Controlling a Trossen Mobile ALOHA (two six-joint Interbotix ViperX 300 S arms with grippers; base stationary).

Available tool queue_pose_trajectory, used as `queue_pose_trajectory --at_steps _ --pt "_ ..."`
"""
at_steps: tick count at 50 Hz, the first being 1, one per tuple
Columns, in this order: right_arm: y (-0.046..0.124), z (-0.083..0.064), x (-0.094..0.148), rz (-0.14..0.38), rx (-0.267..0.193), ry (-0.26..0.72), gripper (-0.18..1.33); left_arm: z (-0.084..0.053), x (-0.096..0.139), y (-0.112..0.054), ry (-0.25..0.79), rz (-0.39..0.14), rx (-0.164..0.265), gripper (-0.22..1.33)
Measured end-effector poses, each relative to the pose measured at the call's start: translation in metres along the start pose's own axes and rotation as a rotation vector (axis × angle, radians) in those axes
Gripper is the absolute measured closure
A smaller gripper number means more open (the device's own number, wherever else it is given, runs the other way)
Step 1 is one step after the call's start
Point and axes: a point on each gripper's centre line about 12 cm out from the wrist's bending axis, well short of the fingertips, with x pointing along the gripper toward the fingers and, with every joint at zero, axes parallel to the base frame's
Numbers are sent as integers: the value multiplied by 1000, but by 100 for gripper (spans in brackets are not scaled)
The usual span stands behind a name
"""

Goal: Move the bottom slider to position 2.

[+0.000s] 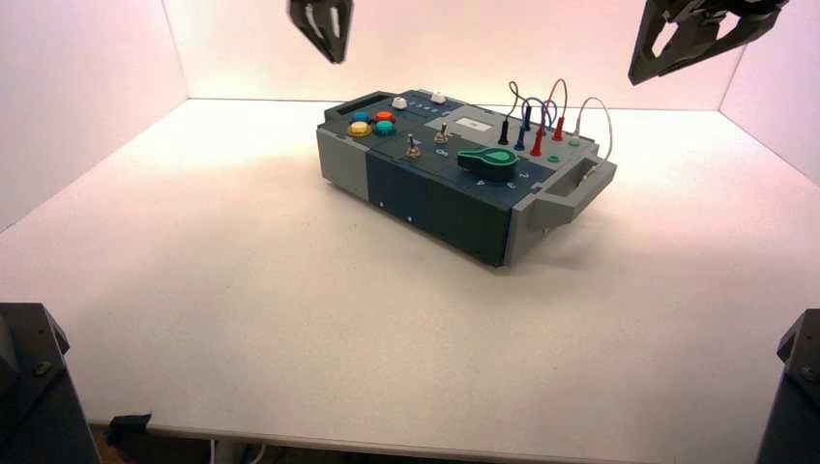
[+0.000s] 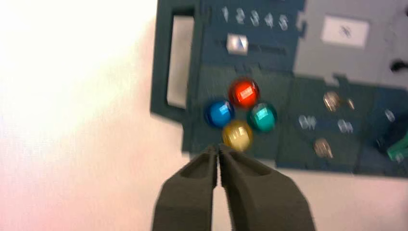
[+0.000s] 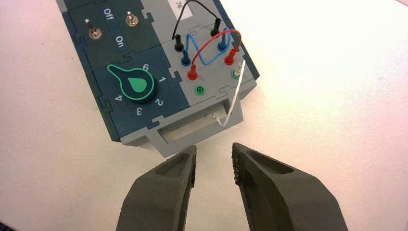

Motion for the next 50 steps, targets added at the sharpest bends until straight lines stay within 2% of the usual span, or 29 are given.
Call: queue_pose_trajectory --at_steps 5,6,9,13,18,23,30,43,50 --pt "0 -1 1 0 0 3 31 15 10 8 11 -3 -1 128" --pt "0 -1 1 -1 -2 6 31 21 11 11 9 -3 0 128" --pt "0 -1 1 -1 -3 5 31 25 13 14 9 -3 2 128" --pt "0 -1 1 -2 -4 4 31 39 20 26 9 -4 8 128" --pt "-1 0 1 -4 -4 3 31 52 32 30 24 -17 21 128" --pt "-1 -1 2 -5 -6 8 31 56 52 33 68 -36 24 128" --pt "-1 -1 2 -6 -7 8 31 60 65 34 97 -59 26 128" --pt "-1 -1 2 -6 -8 9 31 74 66 26 75 -67 46 128" --pt "-1 -1 2 -6 -8 11 31 77 72 21 91 -77 59 128"
